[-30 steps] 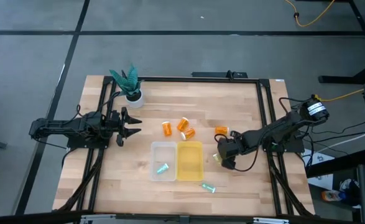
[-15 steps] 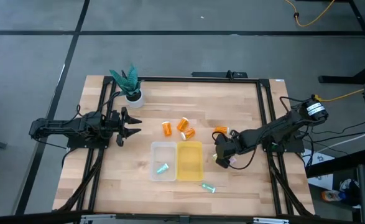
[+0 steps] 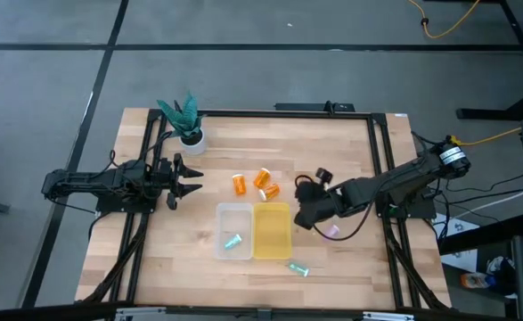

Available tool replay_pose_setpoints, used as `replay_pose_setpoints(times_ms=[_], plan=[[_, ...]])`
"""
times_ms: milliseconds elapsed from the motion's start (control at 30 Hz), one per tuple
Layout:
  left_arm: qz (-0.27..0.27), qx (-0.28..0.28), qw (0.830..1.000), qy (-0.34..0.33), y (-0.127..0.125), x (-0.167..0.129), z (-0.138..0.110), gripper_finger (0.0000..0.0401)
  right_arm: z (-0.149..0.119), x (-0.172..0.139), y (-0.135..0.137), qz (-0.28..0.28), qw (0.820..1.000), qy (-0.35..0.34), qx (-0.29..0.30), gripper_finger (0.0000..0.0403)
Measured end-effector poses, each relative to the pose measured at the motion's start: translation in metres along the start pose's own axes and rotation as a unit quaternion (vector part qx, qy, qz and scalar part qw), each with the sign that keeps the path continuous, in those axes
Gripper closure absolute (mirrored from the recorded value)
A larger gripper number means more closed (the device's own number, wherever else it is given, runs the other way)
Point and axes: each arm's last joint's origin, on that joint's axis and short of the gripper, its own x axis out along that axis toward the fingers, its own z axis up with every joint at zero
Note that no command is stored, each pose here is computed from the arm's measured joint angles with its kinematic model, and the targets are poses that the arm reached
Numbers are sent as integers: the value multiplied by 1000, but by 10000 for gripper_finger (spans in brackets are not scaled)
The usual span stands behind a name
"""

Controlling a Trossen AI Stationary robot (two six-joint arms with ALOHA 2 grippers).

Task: Pick and place medicine bottles into bin by pill shape (circle, oval)
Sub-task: Put the yellow tablet bottle into the transparent bin

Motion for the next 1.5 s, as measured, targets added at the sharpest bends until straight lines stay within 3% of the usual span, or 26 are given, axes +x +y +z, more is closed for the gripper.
replay_pose_setpoints(times_ms=[200,400,867,1333,1500], plan=[[0,0,1000,0,0,0,0,211,25,-5,14,87,990,-101,-39,320],[0,0,1000,0,0,0,0,211,39,-4,25,138,974,-166,-61,320],[0,0,1000,-1,0,0,0,211,45,46,48,285,940,-169,-81,320],[0,0,1000,-1,0,0,0,211,45,86,55,356,916,-170,-77,320],[0,0,1000,0,0,0,0,211,42,100,56,362,915,-161,-77,320]])
